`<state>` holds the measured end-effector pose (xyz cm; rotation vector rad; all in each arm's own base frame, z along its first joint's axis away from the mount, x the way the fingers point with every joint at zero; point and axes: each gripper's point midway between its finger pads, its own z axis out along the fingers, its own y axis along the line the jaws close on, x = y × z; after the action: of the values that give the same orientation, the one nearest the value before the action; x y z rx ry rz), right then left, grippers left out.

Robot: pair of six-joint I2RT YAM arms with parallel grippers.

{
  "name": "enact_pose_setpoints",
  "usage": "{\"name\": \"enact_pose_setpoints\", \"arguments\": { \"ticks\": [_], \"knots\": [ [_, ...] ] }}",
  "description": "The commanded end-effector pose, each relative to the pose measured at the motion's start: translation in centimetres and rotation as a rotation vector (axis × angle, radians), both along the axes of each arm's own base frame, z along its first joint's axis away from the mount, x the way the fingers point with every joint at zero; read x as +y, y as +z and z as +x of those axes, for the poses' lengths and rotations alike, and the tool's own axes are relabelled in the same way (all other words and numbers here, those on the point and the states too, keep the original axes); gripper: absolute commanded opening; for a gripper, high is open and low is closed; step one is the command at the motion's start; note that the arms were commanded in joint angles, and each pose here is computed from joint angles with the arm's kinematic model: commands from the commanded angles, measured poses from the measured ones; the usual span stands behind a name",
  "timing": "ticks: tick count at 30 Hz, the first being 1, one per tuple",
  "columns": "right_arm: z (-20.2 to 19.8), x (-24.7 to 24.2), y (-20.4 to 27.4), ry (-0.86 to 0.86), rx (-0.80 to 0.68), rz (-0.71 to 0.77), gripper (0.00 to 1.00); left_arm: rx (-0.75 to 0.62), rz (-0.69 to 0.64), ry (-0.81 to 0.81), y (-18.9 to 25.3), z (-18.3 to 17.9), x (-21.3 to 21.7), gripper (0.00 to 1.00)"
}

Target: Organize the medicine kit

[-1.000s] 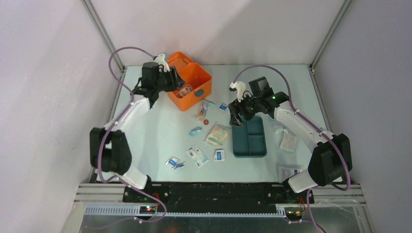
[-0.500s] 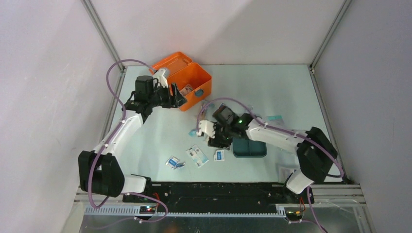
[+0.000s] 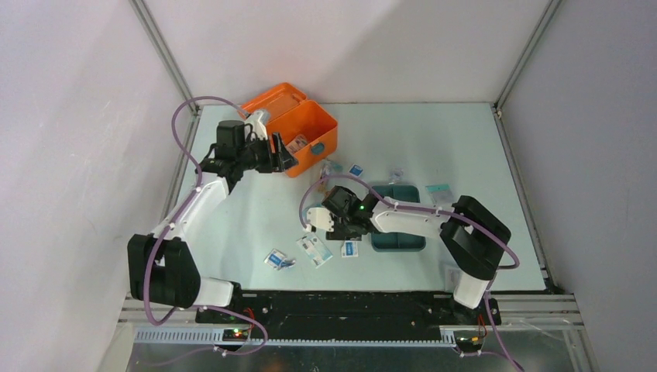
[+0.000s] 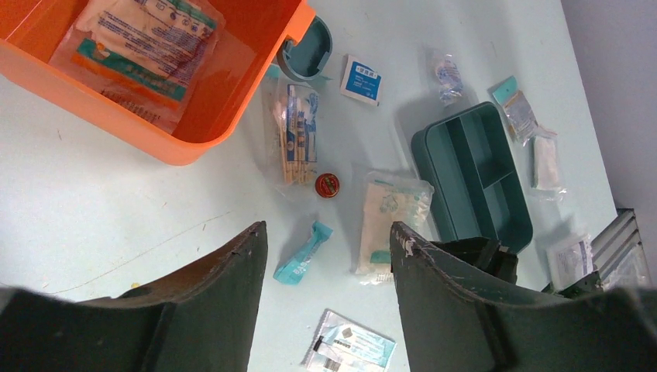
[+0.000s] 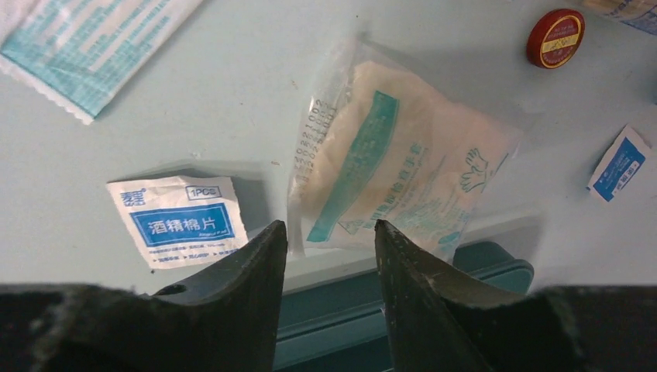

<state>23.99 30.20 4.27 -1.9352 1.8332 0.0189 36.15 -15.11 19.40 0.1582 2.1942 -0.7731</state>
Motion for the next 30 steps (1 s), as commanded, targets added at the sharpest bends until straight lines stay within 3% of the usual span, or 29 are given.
{"name": "enact_pose_setpoints", "arguments": {
  "ticks": [1, 4, 7, 10, 17, 24, 30],
  "knots": [
    [1.0, 0.7, -0.1, 0.004, -0.075, -0.017, 0.47, -0.058, -0.016, 0.0, 2.1, 0.8, -0.1, 0.64],
    [1.1, 0.6, -0.1, -0.008, -0.086, -0.026, 0.42, -0.068, 0.0, 0.01, 2.1, 0.9, 0.2, 0.65],
    [0.8, 0.4, 0.4, -0.01, -0.079, -0.019, 0.27, -0.088, 0.032, 0.022, 2.1, 1.2, 0.8, 0.67],
    [0.6, 0.1, 2.3, -0.003, -0.097, 0.0, 0.01, -0.11, 0.066, 0.026, 2.1, 1.7, 1.2, 0.68],
    [1.2, -0.1, 11.7, -0.017, -0.167, 0.246, 0.0, -0.285, 0.172, -0.164, 2.8, 1.4, 0.6, 0.75],
    [2.8, -2.5, 18.1, -0.102, 0.04, 0.504, 0.0, -0.626, 0.098, -0.626, 8.4, -3.6, -5.5, 0.77],
    [4.2, -3.6, 20.2, -0.117, 0.0, 0.531, 0.0, -0.666, -0.003, -0.852, 9.0, -6.3, -10.2, 0.79]
  ]
}}
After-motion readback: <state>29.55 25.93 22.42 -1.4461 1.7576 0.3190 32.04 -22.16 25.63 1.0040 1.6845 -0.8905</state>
